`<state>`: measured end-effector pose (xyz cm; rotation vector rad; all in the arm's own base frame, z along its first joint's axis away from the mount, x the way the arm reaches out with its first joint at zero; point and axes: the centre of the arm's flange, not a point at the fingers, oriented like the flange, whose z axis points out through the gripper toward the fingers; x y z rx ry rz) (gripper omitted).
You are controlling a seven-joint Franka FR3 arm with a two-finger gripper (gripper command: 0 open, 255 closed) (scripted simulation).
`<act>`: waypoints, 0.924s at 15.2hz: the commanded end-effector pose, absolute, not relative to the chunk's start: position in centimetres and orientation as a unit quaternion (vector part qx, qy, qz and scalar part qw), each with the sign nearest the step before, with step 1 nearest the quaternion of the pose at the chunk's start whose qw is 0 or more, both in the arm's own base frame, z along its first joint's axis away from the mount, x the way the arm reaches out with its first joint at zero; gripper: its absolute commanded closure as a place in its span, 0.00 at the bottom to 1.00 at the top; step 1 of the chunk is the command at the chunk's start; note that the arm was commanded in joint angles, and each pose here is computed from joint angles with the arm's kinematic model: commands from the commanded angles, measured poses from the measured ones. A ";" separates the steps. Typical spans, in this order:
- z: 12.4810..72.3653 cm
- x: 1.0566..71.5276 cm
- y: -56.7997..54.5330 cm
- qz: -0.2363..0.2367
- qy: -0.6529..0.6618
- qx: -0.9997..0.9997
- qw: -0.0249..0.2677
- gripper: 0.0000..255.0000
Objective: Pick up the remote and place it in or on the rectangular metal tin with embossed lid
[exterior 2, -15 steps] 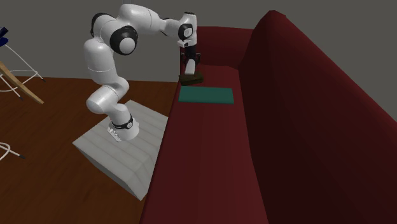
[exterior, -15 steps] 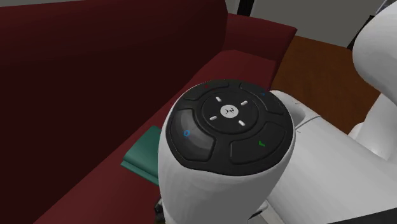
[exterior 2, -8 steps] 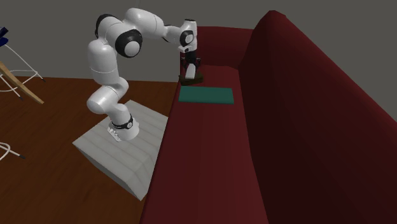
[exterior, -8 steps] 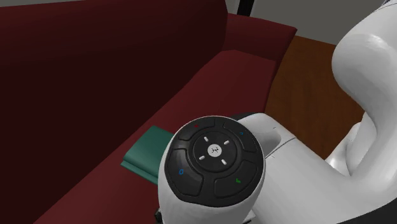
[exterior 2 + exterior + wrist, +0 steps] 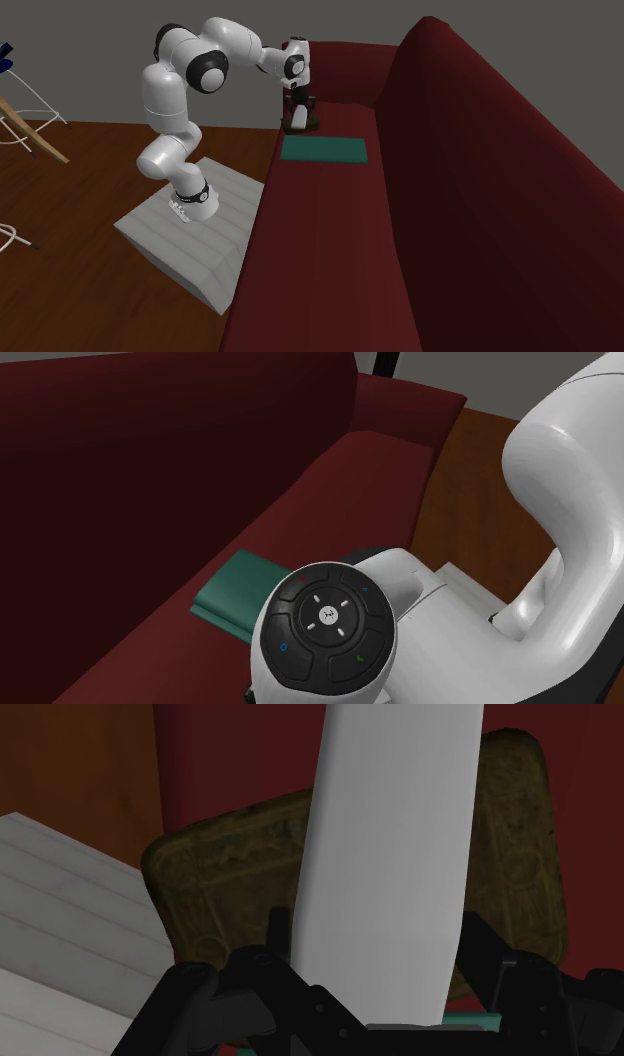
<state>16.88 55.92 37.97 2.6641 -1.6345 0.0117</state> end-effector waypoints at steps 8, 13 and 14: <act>38.0 16.9 55.9 0.004 -0.523 0.852 0.008 0.00; 43.0 16.9 56.0 0.004 -0.523 0.852 0.008 0.00; 43.0 16.9 56.0 0.004 -0.523 0.852 0.008 0.00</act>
